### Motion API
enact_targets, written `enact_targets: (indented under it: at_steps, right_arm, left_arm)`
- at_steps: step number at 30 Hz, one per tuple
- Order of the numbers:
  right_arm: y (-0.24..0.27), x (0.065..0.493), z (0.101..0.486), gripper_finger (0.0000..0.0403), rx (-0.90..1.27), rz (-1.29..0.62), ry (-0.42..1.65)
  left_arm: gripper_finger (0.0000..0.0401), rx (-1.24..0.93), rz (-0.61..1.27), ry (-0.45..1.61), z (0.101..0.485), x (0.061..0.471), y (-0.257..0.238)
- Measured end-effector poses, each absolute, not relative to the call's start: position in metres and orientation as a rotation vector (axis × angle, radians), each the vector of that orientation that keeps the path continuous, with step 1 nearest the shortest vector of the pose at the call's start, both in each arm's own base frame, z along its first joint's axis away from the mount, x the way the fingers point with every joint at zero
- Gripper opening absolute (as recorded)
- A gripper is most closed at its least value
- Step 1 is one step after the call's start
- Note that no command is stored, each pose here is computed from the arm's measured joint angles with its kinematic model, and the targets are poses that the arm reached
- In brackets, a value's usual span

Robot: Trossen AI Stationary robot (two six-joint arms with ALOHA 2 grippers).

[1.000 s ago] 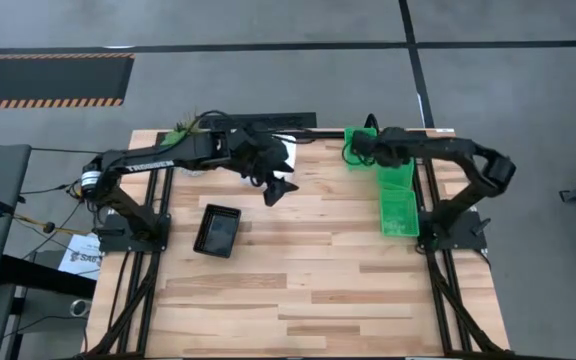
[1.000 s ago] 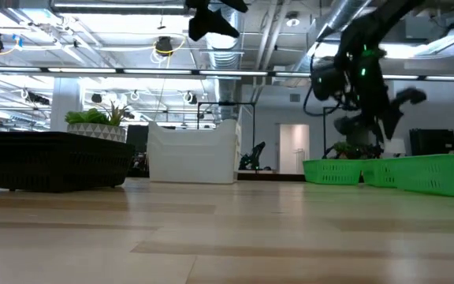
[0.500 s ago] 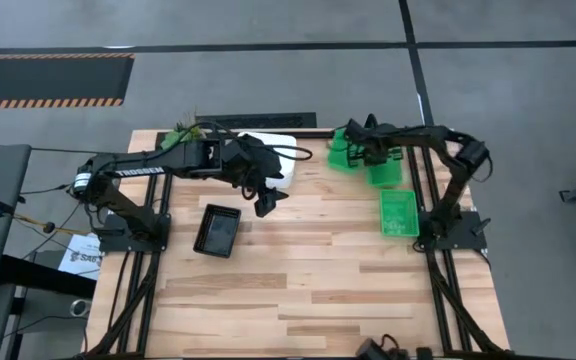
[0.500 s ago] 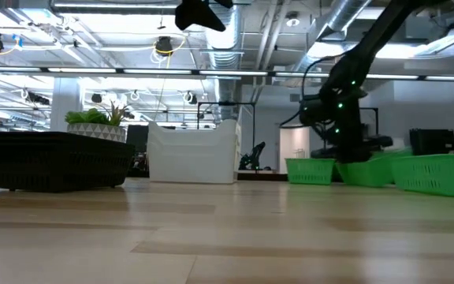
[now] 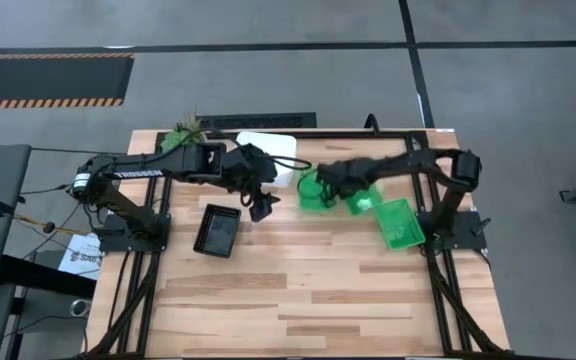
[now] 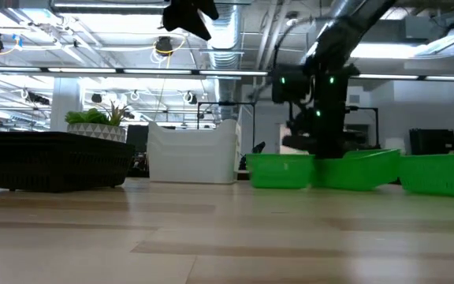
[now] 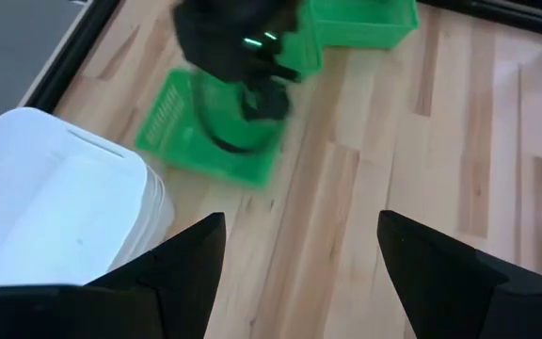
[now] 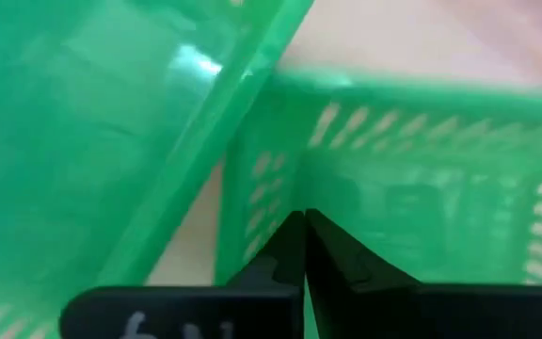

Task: Stack baskets by color
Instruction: Move the green bins to the center of the table

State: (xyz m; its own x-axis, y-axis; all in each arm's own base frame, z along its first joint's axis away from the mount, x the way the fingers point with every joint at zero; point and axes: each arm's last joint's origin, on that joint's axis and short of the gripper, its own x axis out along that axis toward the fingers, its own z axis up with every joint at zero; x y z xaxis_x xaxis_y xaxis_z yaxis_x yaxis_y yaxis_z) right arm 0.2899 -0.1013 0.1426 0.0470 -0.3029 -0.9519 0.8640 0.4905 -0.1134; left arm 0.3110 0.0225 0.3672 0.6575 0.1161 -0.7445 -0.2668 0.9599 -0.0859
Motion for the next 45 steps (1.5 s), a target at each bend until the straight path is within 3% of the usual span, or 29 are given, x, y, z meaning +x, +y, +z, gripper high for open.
enact_targets:
  at_steps: [7,15,18,23,28,33,40,45]
  right_arm:
    - [-0.036,0.317,0.157,0.0028,0.53,-0.699,1.097]
    - [0.002,0.312,0.212,0.0018,0.492,-0.617,1.064]
    - [0.018,0.29,0.239,0.0013,0.493,-0.705,1.088]
    - [0.041,0.236,0.26,0.0011,0.526,-1.01,1.166]
    - [0.059,0.2,0.252,0.0014,0.539,-1.293,1.238]
    - [0.073,0.193,0.22,0.0012,0.576,-1.352,1.314]
    - [0.091,0.213,0.18,0.0015,0.627,-1.205,1.329]
    - [0.108,0.246,0.178,0.0015,0.744,-0.859,1.236]
  left_arm:
    - [0.0265,-0.2,0.214,0.829,0.367,0.311,0.018]
    - [0.0265,-0.216,0.237,0.831,0.367,0.311,0.018]
    - [0.0265,-0.213,0.231,0.833,0.366,0.311,0.016]
    - [0.0265,-0.186,0.218,0.827,0.367,0.312,0.009]
    - [0.0265,-0.166,0.205,0.824,0.362,0.314,0.002]
    - [0.0265,-0.171,0.192,0.832,0.348,0.316,-0.005]
    - [0.0265,-0.207,0.196,0.869,0.335,0.315,-0.013]
    - [0.0265,-0.211,0.175,0.856,0.336,0.316,-0.021]
